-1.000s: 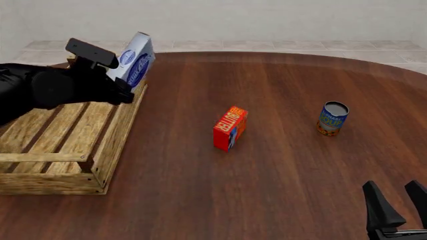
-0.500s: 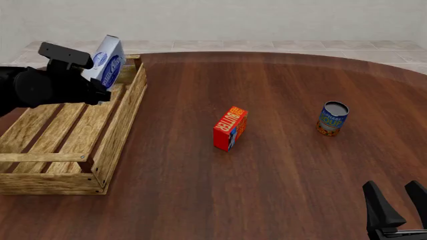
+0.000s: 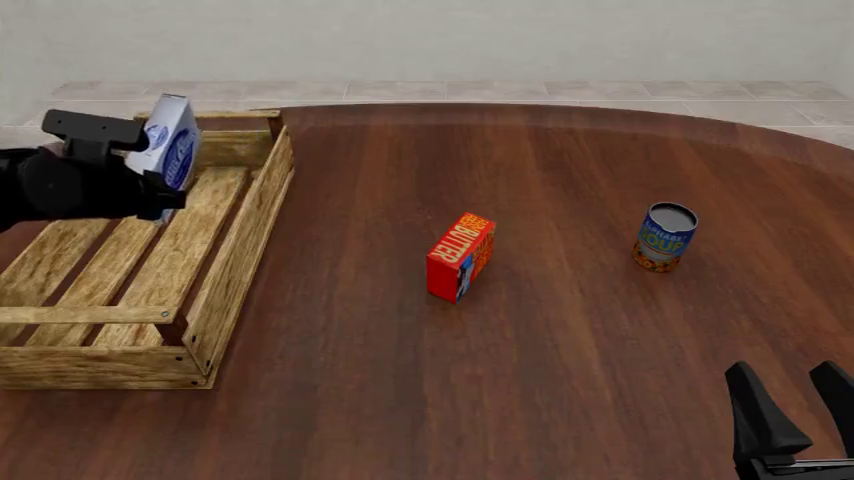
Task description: Pick up the cream cheese and put it in the tray.
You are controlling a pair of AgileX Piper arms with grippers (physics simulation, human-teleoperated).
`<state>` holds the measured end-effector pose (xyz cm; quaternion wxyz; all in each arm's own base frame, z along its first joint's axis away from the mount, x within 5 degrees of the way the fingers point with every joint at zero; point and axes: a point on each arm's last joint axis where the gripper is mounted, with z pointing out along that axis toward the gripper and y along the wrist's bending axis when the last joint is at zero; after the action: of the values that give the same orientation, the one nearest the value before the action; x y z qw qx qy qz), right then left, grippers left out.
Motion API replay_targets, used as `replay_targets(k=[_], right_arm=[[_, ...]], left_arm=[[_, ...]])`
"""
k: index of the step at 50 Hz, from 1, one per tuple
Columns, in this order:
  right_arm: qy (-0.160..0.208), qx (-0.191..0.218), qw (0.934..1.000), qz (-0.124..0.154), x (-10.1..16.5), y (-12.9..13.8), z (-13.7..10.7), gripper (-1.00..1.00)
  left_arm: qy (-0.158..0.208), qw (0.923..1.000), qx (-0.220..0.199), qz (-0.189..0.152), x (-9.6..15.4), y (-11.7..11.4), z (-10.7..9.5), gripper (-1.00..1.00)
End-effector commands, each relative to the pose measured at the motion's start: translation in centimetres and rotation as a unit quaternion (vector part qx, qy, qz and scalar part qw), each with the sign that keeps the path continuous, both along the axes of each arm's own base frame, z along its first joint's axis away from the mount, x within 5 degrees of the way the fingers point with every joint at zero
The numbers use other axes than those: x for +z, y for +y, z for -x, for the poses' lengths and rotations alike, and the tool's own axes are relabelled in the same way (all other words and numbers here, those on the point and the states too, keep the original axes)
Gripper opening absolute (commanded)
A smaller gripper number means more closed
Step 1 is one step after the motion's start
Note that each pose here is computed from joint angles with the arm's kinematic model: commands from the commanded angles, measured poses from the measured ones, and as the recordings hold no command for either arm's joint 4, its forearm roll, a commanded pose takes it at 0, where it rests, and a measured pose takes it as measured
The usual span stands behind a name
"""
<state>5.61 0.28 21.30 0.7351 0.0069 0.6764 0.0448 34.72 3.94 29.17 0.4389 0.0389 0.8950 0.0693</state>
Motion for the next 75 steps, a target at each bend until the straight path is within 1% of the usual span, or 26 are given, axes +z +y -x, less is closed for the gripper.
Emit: replay_targets(k=[1,3,6,9,13,20,32,51,56,61,75], right_arm=[[0.0,0.0,1.0,0.0,0.0,0.0,0.0,1.0],[0.0,0.0,1.0,0.0,0.0,0.0,0.0,1.0],[0.0,0.0,1.0,0.0,0.0,0.0,0.0,1.0],[0.0,0.0,1.0,0.0,0.0,0.0,0.0,1.0],[0.0,0.0,1.0,0.0,0.0,0.0,0.0,1.0],[0.0,0.0,1.0,0.0,0.0,0.0,0.0,1.0],[0.0,0.0,1.0,0.0,0.0,0.0,0.0,1.0],[0.0,0.0,1.0,0.0,0.0,0.0,0.0,1.0],[0.0,0.0,1.0,0.0,0.0,0.0,0.0,1.0],[0.0,0.0,1.0,0.0,0.0,0.0,0.0,1.0],[0.0,0.0,1.0,0.0,0.0,0.0,0.0,1.0]], left_arm=[[0.013,0.9997,0.018,-0.007,-2.1,1.8,-0.7,-1.0],[0.015,0.9996,0.025,0.001,-2.4,2.0,-1.0,-1.0],[0.026,0.9993,0.025,-0.002,-3.6,2.4,-1.3,-1.0],[0.026,0.9991,0.033,0.0,-3.7,2.9,-1.5,-1.0],[0.03,0.9989,0.035,0.002,-4.1,3.0,-1.4,-1.0],[0.041,0.9982,0.044,0.003,-5.2,3.7,-1.5,-1.0],[0.055,0.9972,0.049,0.011,-7.5,3.8,-1.9,-1.0],[0.068,0.9957,0.06,0.017,-9.4,4.4,-1.8,-1.0],[0.077,0.9952,0.059,0.01,-10.5,4.9,-1.9,-1.0],[0.079,0.9948,0.062,0.014,-11.1,5.0,-2.0,-1.0],[0.084,0.9944,0.064,0.013,-11.7,5.2,-1.8,-1.0]])
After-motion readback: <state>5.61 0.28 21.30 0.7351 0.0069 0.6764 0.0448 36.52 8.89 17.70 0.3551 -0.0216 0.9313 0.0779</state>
